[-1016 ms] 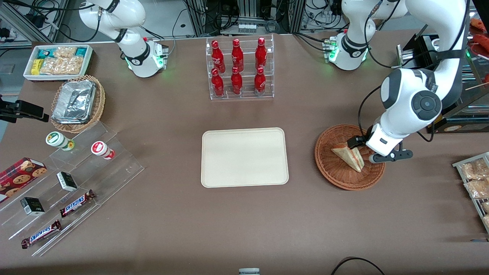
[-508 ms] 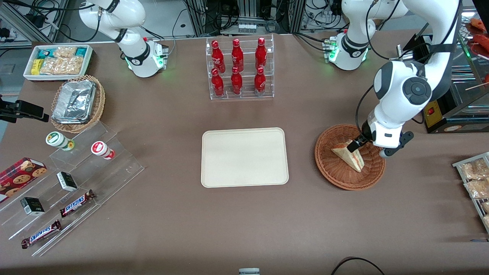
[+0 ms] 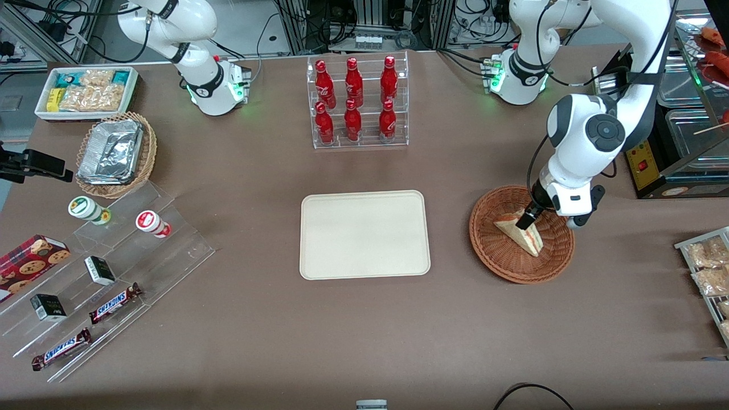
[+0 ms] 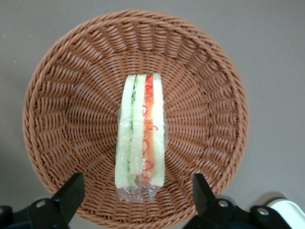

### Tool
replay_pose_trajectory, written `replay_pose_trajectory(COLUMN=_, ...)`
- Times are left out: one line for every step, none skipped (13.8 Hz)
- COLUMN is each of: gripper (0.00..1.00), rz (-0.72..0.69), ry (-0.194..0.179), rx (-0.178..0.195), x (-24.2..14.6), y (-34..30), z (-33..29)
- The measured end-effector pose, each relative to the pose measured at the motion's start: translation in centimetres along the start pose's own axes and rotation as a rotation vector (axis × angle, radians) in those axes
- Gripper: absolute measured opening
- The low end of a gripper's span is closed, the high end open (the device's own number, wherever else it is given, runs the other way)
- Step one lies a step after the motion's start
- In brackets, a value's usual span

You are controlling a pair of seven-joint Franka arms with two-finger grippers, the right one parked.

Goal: Place sandwich from basket to tray
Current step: 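Lower the open left gripper onto the wrapped sandwich in the basket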

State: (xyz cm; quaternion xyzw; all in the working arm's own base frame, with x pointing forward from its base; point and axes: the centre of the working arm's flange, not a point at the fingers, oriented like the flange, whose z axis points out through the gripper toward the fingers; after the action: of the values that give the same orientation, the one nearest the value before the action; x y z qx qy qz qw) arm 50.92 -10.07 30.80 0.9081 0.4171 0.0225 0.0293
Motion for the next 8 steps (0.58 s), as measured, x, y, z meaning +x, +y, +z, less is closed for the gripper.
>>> replay_pose_trajectory(gripper=1.0, rz=-0.001, ry=-0.003, rx=0.005, x=0.0, y=0.0, z=0.7)
replay_pose_trajectory(gripper=1.0, rz=-0.001, ry=-0.002, rx=0.001, x=0.0, y=0.1, z=1.5)
replay_pose_trajectory(gripper=1.0, rz=0.0, ry=-0.003, rx=-0.001, x=-0.1, y=0.2, z=2.3)
replay_pose_trajectory(gripper=1.0, rz=0.0, ry=-0.008, rx=0.004, x=-0.2, y=0.2, z=3.3)
replay_pose_trajectory(gripper=1.0, rz=-0.001, ry=-0.013, rx=0.011, x=-0.3, y=0.1, z=4.3)
replay_pose_trajectory(gripper=1.0, rz=-0.003, ry=-0.018, rx=0.017, x=-0.3, y=0.1, z=5.1)
replay_pose_trajectory(gripper=1.0, rz=-0.009, ry=-0.023, rx=0.024, x=-0.3, y=0.0, z=5.6)
replay_pose_trajectory(gripper=0.95, rz=-0.023, ry=-0.026, rx=0.029, x=-0.4, y=-0.1, z=5.9)
